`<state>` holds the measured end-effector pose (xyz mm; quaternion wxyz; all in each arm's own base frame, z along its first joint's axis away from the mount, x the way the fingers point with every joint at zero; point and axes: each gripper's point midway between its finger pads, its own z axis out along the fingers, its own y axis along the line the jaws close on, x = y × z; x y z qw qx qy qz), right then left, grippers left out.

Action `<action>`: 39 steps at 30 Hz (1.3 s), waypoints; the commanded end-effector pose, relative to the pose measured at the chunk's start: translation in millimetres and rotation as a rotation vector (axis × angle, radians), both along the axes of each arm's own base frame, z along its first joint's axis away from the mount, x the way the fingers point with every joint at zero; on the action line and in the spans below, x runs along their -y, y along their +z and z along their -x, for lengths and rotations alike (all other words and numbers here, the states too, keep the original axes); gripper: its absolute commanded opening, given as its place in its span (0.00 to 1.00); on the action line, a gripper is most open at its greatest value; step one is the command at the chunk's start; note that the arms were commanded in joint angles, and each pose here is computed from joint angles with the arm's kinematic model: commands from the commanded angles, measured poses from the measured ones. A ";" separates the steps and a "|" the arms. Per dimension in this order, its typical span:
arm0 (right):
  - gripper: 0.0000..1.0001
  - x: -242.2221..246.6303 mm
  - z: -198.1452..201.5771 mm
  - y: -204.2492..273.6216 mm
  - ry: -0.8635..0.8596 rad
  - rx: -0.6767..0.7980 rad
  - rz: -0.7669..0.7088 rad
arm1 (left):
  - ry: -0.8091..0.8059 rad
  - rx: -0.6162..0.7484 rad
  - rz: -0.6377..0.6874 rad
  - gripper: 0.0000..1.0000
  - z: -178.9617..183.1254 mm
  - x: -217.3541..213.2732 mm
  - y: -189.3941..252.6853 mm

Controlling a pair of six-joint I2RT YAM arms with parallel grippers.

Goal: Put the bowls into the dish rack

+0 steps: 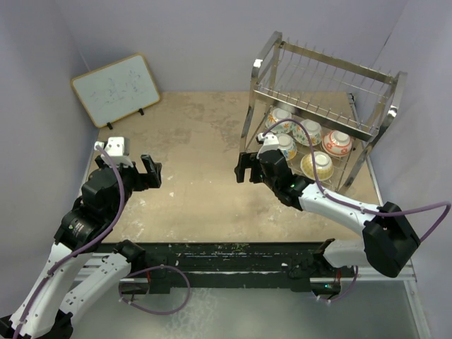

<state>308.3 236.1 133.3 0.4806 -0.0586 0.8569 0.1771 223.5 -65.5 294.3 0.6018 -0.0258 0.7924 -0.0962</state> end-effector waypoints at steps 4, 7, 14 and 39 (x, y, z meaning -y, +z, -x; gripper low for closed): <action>0.99 -1.0 -2.5 14.9 -0.006 0.046 -0.030 | 0.006 0.046 0.036 0.99 -3.5 2.1 11.7; 0.99 -0.8 -2.6 15.4 -0.007 0.046 -0.031 | 0.007 0.047 0.036 0.99 -3.9 2.2 11.7; 0.99 -1.0 -2.7 19.5 -0.006 0.063 -0.044 | 0.005 0.048 0.036 0.99 -4.4 2.8 12.4; 0.99 3.2 -3.9 24.0 -0.025 0.083 -0.047 | 0.008 0.048 0.035 0.99 -4.1 1.9 11.8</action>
